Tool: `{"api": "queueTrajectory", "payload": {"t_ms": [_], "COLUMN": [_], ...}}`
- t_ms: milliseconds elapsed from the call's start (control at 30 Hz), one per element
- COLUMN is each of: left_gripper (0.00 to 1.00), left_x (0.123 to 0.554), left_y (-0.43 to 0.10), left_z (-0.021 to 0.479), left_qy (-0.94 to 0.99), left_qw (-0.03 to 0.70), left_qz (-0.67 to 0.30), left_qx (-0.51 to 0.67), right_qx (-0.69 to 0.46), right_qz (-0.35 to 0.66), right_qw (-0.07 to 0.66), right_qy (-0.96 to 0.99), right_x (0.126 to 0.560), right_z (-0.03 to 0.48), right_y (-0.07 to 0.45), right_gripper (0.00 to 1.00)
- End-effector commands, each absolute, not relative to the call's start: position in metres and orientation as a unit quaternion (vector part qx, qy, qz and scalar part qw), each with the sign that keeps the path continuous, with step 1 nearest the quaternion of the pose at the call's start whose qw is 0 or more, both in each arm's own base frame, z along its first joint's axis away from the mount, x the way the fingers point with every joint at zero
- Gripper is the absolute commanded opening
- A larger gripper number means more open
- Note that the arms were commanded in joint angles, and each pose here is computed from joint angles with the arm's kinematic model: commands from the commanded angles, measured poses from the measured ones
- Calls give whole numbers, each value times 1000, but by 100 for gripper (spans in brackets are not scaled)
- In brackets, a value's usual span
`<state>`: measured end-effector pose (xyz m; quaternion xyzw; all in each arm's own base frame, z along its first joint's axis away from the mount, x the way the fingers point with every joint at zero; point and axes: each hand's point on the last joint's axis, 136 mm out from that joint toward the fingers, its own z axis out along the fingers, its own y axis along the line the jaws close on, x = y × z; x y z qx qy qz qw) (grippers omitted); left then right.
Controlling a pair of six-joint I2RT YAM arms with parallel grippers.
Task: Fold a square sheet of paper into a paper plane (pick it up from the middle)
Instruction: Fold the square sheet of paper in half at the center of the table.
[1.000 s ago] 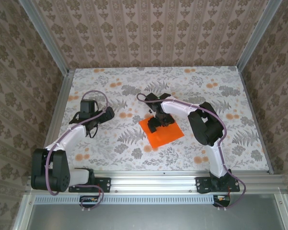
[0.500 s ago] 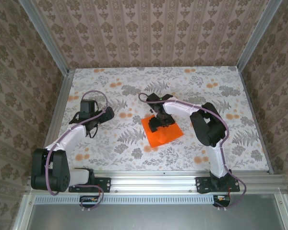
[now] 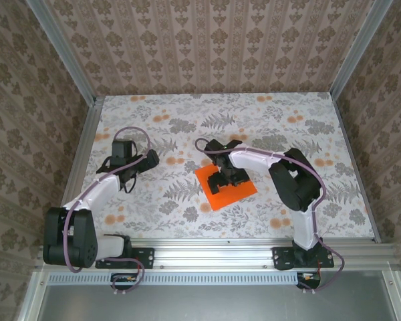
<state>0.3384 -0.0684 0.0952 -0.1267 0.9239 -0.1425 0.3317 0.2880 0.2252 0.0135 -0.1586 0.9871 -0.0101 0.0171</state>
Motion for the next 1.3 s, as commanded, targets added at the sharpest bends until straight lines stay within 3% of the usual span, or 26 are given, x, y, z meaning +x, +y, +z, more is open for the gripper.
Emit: {"api": "queueTrajectory", "payload": {"t_ms": [0,300,467,633,800,1000,1267], "left_gripper": [100,100,100,100,96,82,72], "left_x": [333,332,328,321,314,309,306], "left_y": [-68,-69,-73,-82,-98,-124,-178], "left_z": [84,87,88,90,91,95,96], "left_qy": [929,928,927,922,914,897,880], "left_qw": [313,313,309,299,285,268,234], "left_qz": [-139,-146,-158,-192,-243,-315,-394], "left_qx": [-138,-141,-141,-151,-158,-154,-125], "right_qx": [-147,-137,-126,-108,-81,-30,36], "right_qz": [-9,-20,10,136,283,416,410], "right_qw": [-24,-47,1,66,117,126,100], "right_qy": [989,989,992,982,949,900,906], "right_x": [266,261,275,290,301,312,318], "right_z": [0,-26,-3,47,92,115,70], "right_y": [220,217,229,272,314,333,312], "right_gripper": [100,83,72,49,34,27,27]}}
